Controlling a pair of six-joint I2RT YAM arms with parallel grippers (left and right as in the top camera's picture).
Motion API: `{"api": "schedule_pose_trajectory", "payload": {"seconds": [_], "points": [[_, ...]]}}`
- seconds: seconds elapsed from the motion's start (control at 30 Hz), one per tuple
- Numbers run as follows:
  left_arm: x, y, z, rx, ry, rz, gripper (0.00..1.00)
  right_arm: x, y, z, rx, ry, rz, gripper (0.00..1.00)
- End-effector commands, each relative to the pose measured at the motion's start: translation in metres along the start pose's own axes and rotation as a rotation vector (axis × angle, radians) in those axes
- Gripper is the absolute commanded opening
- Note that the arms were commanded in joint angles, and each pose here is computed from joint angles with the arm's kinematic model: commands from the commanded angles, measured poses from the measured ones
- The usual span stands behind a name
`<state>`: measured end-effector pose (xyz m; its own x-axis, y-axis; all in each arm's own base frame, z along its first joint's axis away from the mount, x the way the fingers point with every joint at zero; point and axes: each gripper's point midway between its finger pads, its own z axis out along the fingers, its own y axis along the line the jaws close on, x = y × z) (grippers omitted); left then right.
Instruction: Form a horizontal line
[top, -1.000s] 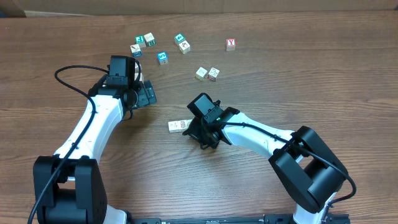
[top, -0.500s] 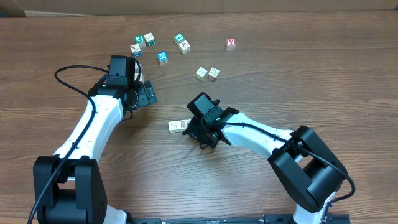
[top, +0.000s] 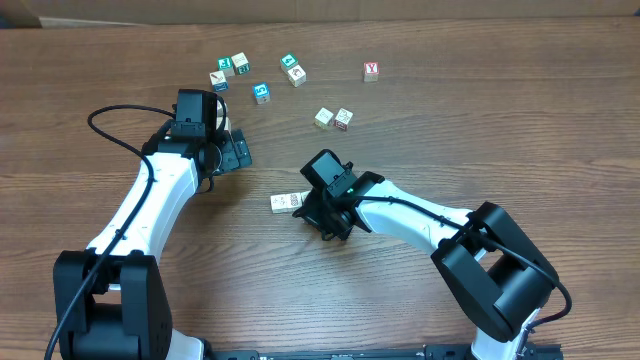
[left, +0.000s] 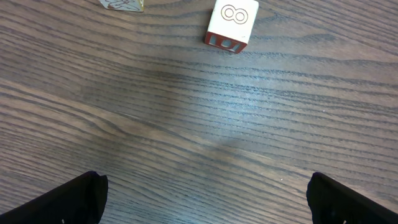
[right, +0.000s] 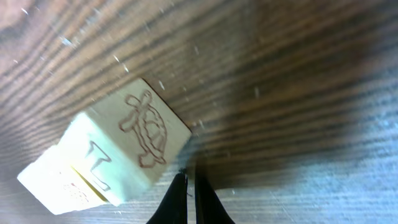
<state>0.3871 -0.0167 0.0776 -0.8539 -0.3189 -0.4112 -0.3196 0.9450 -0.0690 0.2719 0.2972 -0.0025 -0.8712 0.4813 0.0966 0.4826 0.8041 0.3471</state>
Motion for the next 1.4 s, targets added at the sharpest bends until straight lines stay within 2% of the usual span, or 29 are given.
{"api": "schedule_pose_trajectory", "payload": {"seconds": [0.0,0.5,0.67,1.37], "points": [[-0.008,0.000,-0.008,0.000,-0.031,0.007,1.00,0.000,-0.025,0.007,0.079,0.025,0.030,0.04],[-0.008,0.000,-0.008,0.000,-0.031,0.007,1.00,-0.058,-0.038,-0.007,0.072,-0.088,0.144,0.04],[-0.008,0.000,-0.008,0.000,-0.031,0.007,1.00,-0.070,-0.020,-0.008,-0.002,-0.132,0.068,0.04],[-0.008,0.000,-0.008,0.000,-0.031,0.007,1.00,-0.048,-0.002,-0.004,-0.057,-0.064,0.006,0.04]]}}
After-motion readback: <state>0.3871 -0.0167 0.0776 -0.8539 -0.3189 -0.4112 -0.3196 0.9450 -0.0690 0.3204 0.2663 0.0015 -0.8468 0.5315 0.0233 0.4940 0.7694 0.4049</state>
